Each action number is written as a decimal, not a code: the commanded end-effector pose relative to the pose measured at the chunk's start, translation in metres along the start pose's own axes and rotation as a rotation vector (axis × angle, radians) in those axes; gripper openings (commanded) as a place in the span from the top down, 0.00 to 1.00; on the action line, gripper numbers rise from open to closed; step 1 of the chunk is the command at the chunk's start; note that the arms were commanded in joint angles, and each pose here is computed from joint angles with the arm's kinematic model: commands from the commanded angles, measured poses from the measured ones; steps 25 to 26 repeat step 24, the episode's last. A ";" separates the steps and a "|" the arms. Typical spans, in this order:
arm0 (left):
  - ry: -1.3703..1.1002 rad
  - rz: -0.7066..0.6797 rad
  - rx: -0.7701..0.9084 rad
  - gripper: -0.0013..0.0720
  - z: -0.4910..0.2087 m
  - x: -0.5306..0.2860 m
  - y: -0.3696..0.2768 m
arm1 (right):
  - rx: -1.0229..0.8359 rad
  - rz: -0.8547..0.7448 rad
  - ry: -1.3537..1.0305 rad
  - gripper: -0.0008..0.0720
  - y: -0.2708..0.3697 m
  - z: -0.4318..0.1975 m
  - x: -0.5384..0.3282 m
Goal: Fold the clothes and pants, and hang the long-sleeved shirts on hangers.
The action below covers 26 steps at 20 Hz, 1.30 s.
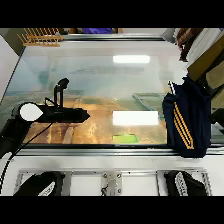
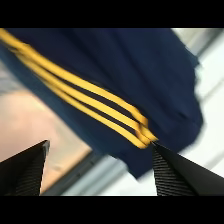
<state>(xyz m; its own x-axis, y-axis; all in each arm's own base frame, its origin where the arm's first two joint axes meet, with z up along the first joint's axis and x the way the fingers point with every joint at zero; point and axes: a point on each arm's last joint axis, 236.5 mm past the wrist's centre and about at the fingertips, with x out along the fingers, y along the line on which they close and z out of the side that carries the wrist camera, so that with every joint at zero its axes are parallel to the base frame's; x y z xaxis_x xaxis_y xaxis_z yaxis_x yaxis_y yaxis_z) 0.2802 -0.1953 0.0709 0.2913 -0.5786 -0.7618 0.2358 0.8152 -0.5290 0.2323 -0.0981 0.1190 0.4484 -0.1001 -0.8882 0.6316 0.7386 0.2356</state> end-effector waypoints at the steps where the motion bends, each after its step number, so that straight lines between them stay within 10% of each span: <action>1: -0.001 0.002 0.000 0.97 0.000 0.000 0.000 | -0.256 0.432 -0.188 0.06 0.105 0.007 -0.051; 6: -0.028 0.002 0.000 0.97 0.007 0.000 0.000 | -0.589 0.635 -0.069 0.09 0.170 -0.056 -0.057; 10: -0.020 0.000 -0.001 0.97 0.005 0.000 0.000 | -0.713 0.702 0.029 0.96 0.194 -0.094 -0.054; 26: -0.020 0.000 -0.001 0.97 0.005 0.000 0.000 | -0.744 0.706 0.093 0.96 0.193 -0.109 -0.051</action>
